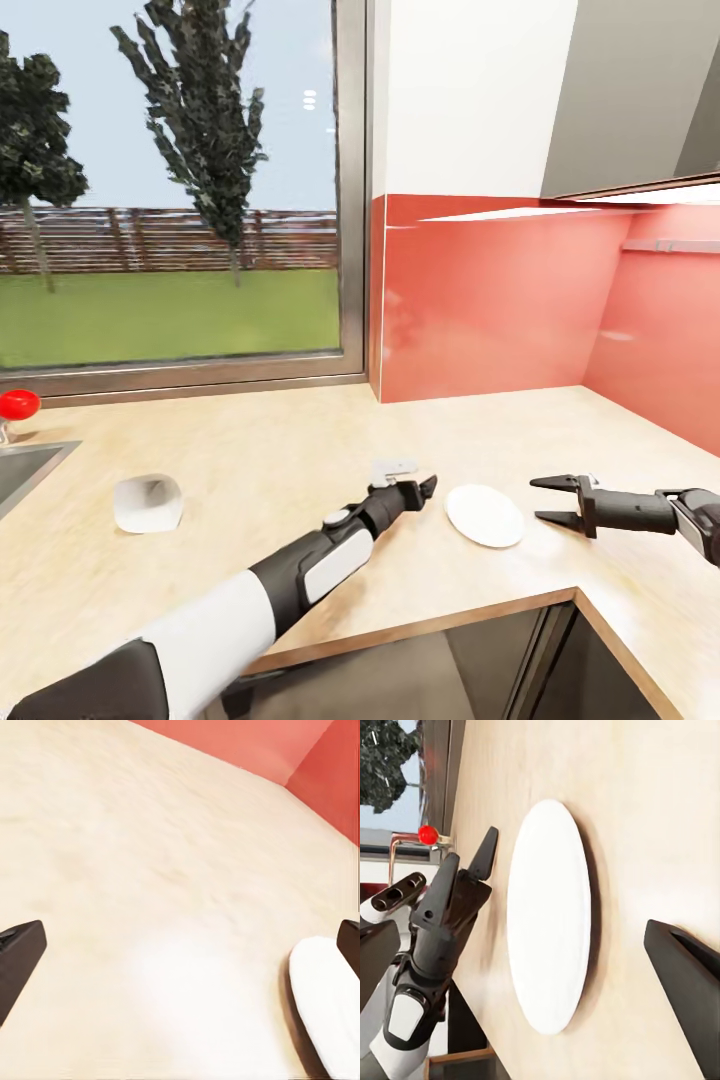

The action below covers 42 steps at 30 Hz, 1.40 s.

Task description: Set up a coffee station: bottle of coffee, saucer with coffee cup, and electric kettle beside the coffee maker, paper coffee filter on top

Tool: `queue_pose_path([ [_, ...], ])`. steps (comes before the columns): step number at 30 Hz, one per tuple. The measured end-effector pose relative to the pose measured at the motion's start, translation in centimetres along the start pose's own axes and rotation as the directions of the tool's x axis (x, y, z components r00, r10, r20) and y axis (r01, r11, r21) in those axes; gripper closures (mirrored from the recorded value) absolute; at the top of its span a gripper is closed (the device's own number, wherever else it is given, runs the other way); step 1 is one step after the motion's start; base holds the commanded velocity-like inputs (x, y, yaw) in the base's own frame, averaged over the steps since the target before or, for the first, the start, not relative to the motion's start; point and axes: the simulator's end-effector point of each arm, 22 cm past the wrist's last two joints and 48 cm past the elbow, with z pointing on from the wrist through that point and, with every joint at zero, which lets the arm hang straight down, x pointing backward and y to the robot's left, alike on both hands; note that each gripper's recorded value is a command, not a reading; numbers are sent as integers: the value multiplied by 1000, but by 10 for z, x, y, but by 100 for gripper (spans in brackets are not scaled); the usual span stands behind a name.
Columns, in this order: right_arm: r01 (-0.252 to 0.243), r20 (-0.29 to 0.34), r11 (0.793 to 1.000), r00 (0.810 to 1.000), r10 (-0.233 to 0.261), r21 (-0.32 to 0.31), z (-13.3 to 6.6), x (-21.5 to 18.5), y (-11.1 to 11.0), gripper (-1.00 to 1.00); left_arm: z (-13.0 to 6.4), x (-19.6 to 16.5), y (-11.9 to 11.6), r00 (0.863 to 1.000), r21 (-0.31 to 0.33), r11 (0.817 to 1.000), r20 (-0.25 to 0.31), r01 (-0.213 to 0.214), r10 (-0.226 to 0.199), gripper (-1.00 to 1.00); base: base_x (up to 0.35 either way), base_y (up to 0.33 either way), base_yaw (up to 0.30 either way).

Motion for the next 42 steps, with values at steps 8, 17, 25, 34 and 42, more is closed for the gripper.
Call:
queue_pose_path([
  [8,-5,2,1000,1000,5,-7,1,0,1,-100,0,1,-5,1000,13,1000,0,5,-5,-100,0,-21,0],
  [17,-4,-2,1000,1000,4,-17,6,0,4,-100,-4,14,-25,1000,56,998,-26,9,-7,-100,0,-128,0],
  [25,5,-4,1000,1000,-5,-17,8,1,4,-100,-7,24,-40,999,90,996,-47,-8,12,-100,0,-7,0],
  [34,9,-9,1000,1000,-9,-15,12,1,5,-100,-7,24,-40,999,88,996,-49,-9,13,-100,0,0,0],
  [42,8,-12,1000,1000,-8,-18,15,1,6,-100,-7,24,-40,999,89,996,-49,-9,13,-100,0,0,0],
])
